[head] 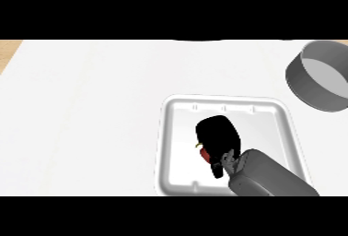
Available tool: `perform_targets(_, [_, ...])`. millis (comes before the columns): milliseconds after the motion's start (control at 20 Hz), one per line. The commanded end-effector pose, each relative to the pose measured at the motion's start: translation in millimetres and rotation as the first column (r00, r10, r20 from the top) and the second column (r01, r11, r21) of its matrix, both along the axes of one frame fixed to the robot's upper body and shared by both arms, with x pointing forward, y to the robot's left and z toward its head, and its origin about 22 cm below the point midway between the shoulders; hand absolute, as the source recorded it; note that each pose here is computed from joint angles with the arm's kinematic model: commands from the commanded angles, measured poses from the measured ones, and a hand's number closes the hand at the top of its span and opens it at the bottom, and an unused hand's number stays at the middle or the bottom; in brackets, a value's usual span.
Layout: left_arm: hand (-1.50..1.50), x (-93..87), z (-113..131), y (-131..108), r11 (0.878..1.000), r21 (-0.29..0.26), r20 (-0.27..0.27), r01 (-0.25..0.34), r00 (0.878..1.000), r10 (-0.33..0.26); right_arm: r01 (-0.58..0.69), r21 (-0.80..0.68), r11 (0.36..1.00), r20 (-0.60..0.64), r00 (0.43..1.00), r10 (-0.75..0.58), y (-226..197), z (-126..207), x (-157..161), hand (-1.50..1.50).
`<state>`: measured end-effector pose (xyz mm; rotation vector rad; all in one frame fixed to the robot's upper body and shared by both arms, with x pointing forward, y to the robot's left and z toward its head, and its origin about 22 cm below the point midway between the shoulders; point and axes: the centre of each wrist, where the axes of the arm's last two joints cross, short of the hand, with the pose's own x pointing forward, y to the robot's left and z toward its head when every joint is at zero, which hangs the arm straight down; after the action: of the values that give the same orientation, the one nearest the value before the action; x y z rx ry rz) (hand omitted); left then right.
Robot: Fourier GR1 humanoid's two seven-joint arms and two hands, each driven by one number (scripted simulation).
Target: Pick the bell pepper from the tray and place it in the pot
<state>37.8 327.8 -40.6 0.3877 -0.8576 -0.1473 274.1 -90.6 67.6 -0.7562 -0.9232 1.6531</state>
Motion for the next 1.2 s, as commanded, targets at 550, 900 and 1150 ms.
perform_targets(550, [0.00, 88.0, 50, 0, 0.999, 0.039, 0.460, 0.010, 0.888, -0.027, 0.646, 0.247, 0.722, -0.053, 0.753, -0.655, -85, 14, 78, 1.50])
perform_targets(900, [0.00, 90.3, 46, 7, 0.998, 0.056, 0.442, 0.004, 0.897, -0.028, 0.659, 0.238, 0.714, 0.273, 0.660, -0.700, -100, 66, 98, 1.50])
perform_targets(1150, [0.00, 85.8, 44, 5, 0.999, 0.048, 0.428, 0.009, 0.904, -0.029, 0.653, 0.291, 0.699, 0.538, 0.492, -0.684, -102, 114, 106, 1.50])
